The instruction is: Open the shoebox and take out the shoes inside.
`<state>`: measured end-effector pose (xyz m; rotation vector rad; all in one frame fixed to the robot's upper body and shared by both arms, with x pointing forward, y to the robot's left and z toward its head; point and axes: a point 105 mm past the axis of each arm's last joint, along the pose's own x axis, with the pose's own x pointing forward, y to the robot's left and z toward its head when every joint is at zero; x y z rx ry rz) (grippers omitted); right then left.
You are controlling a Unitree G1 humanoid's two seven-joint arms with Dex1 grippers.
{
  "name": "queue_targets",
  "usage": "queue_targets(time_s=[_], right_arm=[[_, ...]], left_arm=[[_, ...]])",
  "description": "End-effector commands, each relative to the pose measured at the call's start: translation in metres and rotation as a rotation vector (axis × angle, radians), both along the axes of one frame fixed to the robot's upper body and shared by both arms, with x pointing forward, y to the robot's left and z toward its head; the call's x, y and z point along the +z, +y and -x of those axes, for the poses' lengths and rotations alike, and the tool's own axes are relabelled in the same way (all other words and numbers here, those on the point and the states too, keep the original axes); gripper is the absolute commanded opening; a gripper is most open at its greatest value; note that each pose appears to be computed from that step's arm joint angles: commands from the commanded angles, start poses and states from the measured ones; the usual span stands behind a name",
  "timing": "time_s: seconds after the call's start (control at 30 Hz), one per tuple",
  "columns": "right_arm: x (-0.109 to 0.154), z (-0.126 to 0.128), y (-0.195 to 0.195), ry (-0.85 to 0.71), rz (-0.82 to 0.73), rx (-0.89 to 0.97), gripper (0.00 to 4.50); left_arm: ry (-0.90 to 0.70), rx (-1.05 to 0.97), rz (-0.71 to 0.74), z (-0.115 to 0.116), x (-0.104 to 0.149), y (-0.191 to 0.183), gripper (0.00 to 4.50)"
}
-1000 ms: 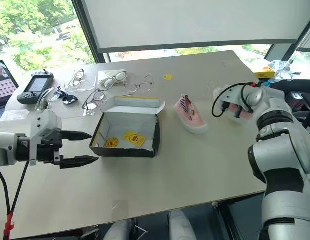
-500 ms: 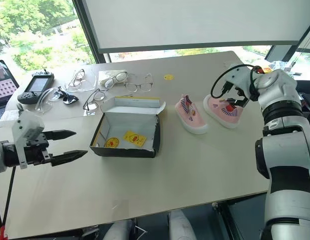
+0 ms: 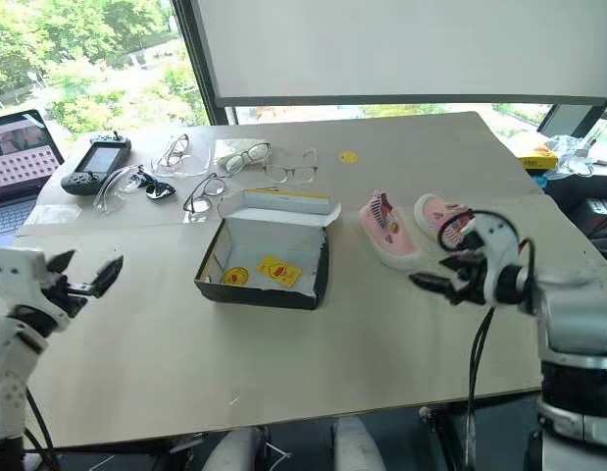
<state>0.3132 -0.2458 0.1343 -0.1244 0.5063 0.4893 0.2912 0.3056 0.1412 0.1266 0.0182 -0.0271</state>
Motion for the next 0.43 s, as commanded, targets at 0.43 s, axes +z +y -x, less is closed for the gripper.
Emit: queue_targets(time_s=[0.43], right_arm=[[-0.024,0.004,-0.01,-0.532,0.011,-0.434,4.43]], left_arm=[[-0.078,0.055,0.034,0.006,-0.026,-0.044,4.5]])
